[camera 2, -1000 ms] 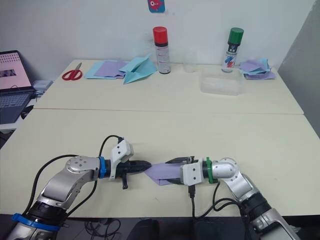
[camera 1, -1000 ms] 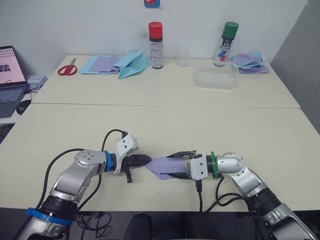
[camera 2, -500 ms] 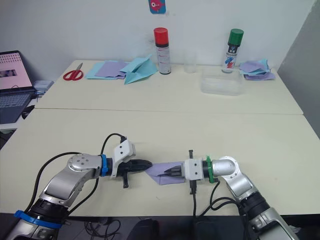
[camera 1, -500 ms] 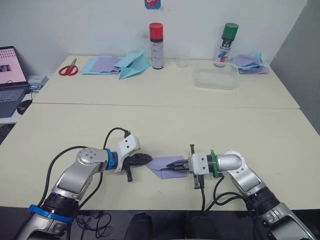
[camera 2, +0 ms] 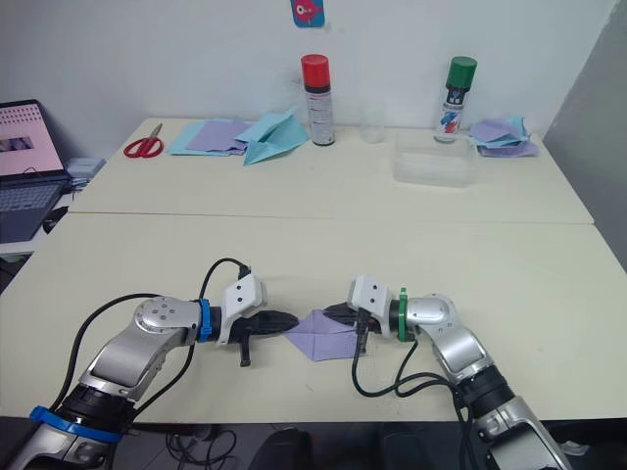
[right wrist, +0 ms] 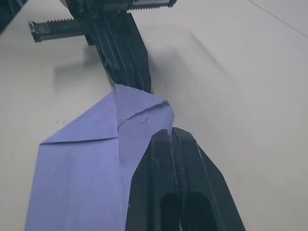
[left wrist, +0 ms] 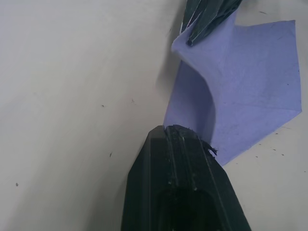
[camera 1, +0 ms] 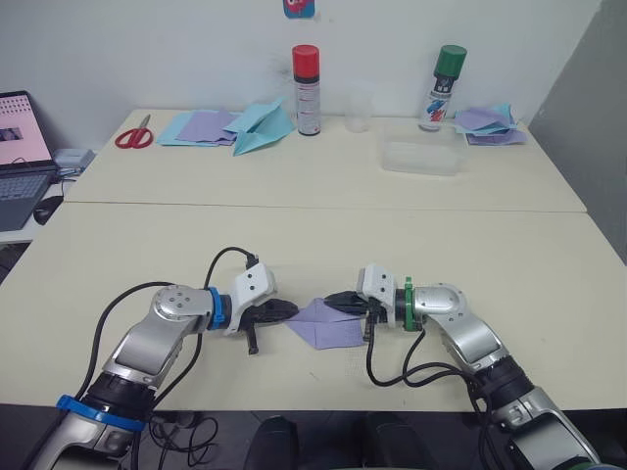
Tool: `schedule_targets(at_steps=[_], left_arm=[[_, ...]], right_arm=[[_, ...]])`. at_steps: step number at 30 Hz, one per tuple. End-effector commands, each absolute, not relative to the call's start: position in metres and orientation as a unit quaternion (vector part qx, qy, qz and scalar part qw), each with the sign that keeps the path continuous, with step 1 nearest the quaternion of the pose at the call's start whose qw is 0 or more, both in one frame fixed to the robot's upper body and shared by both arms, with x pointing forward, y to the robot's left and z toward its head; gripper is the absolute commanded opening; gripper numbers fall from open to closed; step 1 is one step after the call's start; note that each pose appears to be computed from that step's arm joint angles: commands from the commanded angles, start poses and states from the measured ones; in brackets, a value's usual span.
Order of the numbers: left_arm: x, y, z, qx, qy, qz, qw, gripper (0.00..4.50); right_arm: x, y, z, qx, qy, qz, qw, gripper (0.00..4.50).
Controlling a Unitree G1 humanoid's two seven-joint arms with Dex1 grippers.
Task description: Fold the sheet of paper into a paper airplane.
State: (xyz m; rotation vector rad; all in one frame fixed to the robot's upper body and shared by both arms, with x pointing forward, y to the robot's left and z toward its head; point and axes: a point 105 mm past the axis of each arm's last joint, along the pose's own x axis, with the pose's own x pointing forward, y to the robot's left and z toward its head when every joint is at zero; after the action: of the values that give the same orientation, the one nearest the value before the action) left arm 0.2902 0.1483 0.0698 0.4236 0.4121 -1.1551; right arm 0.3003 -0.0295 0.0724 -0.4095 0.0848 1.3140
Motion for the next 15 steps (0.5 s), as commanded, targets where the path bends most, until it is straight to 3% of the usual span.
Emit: schedule_targets(at_steps=[1,8,15], left_arm=[[0.286,0.164,0.050,0.208,0.243,-0.518,0.794,0.00],[0.287,0.169,0.056,0.212,0.236,-0.507,0.801,0.00],[0.300,0.155,0.105,0.195,0.162,-0.503,0.826,0.00]], right_arm=[[0.304,-0.030,0.070,-0.198,0.051,0.598,0.774,0.04],[0.304,-0.032,0.061,-0.215,0.064,0.592,0.774,0.04],[0.304,-0.031,0.059,-0.216,0.067,0.593,0.773,0.04]])
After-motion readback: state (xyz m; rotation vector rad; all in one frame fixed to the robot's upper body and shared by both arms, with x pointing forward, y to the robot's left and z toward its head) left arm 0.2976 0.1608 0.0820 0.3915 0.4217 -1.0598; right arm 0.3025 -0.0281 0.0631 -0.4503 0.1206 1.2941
